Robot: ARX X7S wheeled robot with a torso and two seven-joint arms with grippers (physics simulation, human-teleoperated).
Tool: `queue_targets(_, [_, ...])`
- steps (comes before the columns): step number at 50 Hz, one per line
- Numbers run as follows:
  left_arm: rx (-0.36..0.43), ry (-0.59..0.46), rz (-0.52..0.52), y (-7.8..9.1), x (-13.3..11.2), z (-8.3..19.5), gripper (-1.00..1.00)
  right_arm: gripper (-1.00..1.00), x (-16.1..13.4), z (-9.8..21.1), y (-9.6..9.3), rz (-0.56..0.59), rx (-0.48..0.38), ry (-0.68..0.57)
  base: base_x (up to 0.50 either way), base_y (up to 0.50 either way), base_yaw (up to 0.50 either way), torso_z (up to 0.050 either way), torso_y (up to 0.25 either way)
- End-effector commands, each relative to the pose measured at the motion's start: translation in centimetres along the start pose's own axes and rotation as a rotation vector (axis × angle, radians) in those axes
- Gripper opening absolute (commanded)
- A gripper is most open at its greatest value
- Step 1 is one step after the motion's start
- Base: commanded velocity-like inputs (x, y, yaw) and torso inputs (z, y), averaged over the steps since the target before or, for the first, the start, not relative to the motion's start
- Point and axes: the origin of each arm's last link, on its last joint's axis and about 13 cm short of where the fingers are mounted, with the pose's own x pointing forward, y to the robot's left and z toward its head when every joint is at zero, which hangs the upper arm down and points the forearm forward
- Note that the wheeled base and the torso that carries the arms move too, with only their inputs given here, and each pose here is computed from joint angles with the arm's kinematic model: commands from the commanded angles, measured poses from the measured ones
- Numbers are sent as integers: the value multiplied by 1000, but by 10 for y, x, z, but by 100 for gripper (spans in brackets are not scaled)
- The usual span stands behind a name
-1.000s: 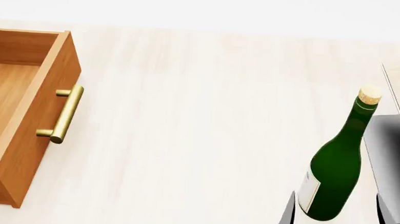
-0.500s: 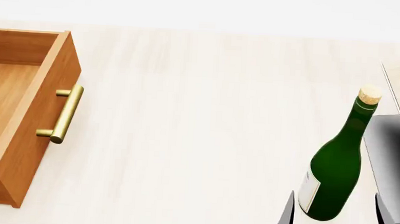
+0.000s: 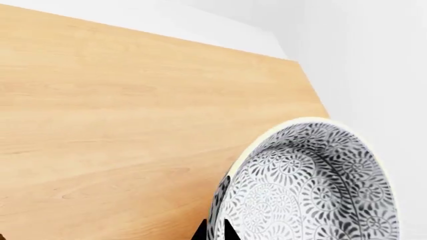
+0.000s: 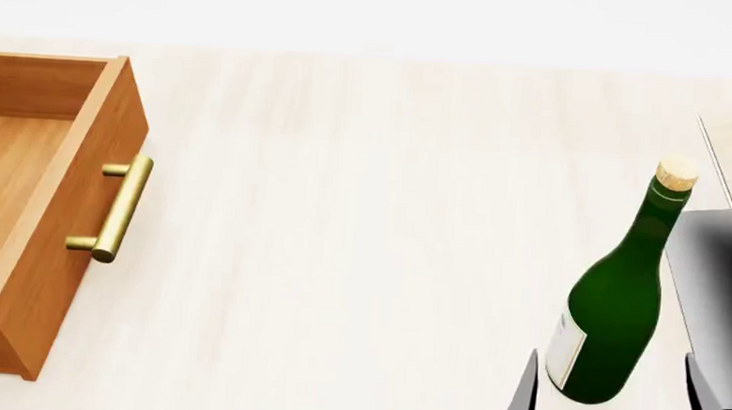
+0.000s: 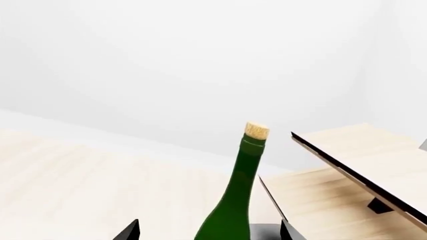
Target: Put the bowl on top of the cabinet.
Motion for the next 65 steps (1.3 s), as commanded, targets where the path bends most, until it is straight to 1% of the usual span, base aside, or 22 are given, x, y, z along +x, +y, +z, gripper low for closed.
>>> queue_targets(1, [21, -3, -6, -2, 5, -10, -100, 100, 1, 1, -2, -1, -4, -8, 0, 0, 0, 0, 0])
queue_targets(6, [45, 5, -11, -2, 7, -14, -100, 100, 1, 1, -1, 1, -3, -9, 2, 0, 0, 0, 0])
queue_targets(14, [46, 10, -7, -1, 10, -19, -100, 100, 1, 1, -1, 0, -4, -9, 1, 1, 0, 0, 0])
queue_targets(17, [58, 10, -4, -1, 11, -22, -100, 100, 1, 0, -2, -2, -3, -8, 0, 1, 0, 0, 0])
queue_targets(18, [62, 8, -5, -1, 11, -22, 100, 100, 1, 0, -2, -1, -4, -8, 0, 0, 0, 0, 0])
queue_targets(31, [78, -8, -29, -5, 6, -19, 100, 100, 1, 1, -1, 3, -5, -10, 0, 0, 0, 0, 0])
queue_targets(32, [88, -19, -39, -9, 3, -17, 100, 100, 0, 1, -1, 2, -6, -11, 0, 0, 0, 0, 0])
queue_targets(39, [106, -47, -75, -16, -6, -13, 100, 100, 0, 2, -1, 6, -7, -12, 0, 0, 0, 0, 0])
queue_targets(40, [113, -57, -94, -19, -10, -12, 100, 100, 0, 2, -1, 6, -7, -12, 0, 0, 0, 0, 0])
queue_targets(44, [110, -69, -96, -19, -16, -12, 100, 100, 0, 2, -1, 6, -8, -12, 0, 0, 0, 0, 0])
queue_targets(45, [101, -100, -112, -21, -25, -9, 100, 100, 0, 2, -1, 8, -8, -12, 0, 0, 0, 0, 0])
queue_targets(46, [102, -104, -124, -20, -30, -10, 100, 100, 0, 2, -1, 8, -8, -13, 0, 0, 0, 0, 0])
queue_targets(49, [104, -110, -128, -20, -33, -10, 100, 100, 0, 2, -1, 8, -7, -13, 0, 0, 0, 0, 0])
queue_targets(51, [111, -151, -174, -20, -49, -10, 100, 100, 0, 2, -1, 10, -9, -13, 0, 0, 0, 0, 0])
queue_targets(52, [111, -151, -174, -19, -49, -10, 100, 100, 0, 2, -1, 10, -9, -13, 0, 0, 0, 0, 0])
queue_targets(55, [127, -183, -233, -17, -65, -12, 100, 100, 0, 3, -1, 11, -8, -13, 0, 0, 0, 0, 0])
queue_targets(58, [127, -183, -233, -17, -65, -12, 100, 100, 0, 3, -1, 11, -8, -13, 0, 0, 0, 0, 0])
queue_targets(59, [161, -215, -296, -14, -80, -18, 100, 100, 0, 3, -1, 11, -8, -13, 0, 0, 0, 0, 0])
queue_targets(60, [174, -252, -343, -10, -91, -21, 100, 100, 0, 3, -1, 11, -8, -14, 0, 0, 0, 0, 0])
queue_targets(62, [181, -258, -362, -7, -95, -23, 100, 100, 0, 3, -1, 12, -8, -14, 0, 0, 0, 0, 0])
queue_targets(63, [196, -291, -417, -2, -105, -29, 100, 100, -1, 3, -1, 9, -8, -15, 0, 0, 0, 0, 0])
queue_targets(65, [196, -291, -417, -1, -105, -29, 100, 100, -1, 3, -1, 9, -8, -15, 0, 0, 0, 0, 0])
